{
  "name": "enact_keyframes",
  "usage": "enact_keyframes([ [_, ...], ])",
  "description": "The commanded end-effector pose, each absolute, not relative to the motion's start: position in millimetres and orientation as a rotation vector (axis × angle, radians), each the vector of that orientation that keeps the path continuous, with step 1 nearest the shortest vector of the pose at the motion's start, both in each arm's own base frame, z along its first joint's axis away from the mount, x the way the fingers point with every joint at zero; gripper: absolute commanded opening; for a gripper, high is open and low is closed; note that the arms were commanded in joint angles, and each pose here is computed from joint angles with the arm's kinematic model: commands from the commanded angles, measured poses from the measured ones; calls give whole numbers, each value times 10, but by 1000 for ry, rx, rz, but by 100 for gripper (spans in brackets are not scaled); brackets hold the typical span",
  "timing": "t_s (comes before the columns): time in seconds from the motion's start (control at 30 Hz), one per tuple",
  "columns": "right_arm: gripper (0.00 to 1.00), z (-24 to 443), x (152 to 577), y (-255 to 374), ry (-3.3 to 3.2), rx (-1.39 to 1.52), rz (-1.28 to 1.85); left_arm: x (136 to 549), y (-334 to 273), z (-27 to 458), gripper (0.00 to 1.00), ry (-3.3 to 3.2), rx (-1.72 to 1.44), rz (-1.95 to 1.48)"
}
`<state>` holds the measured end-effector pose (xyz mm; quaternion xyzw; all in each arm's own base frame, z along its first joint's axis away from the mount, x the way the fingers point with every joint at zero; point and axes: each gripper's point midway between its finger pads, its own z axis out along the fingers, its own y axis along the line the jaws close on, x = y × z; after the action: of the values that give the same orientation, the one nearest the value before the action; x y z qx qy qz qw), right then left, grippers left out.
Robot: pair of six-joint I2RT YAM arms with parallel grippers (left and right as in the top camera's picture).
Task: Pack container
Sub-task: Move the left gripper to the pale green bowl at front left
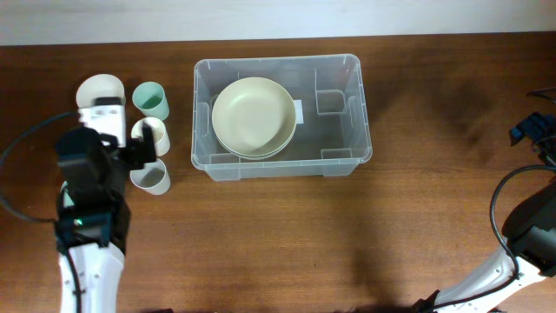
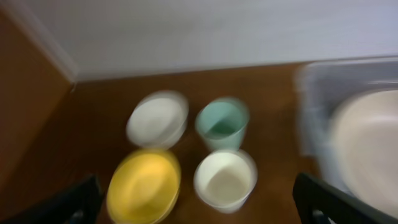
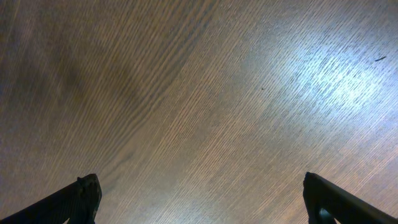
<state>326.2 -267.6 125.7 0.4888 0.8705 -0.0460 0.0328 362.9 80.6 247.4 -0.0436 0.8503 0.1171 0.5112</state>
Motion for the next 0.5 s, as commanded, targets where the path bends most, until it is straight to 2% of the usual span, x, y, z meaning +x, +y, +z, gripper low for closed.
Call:
enact_keyframes([
  [0.0,99,1273,3244,-2686,2670,1516,-155,3459,1476,2665,100,1975,-568,347],
  [0.13,99,1273,3243,-2686,2670,1516,-155,3404,1747,2503,100,1987,-698,254],
  [0.47,99,1273,3244,-2686,2670,1516,-155,3556,1497,2028,100,2154,-644,-16],
])
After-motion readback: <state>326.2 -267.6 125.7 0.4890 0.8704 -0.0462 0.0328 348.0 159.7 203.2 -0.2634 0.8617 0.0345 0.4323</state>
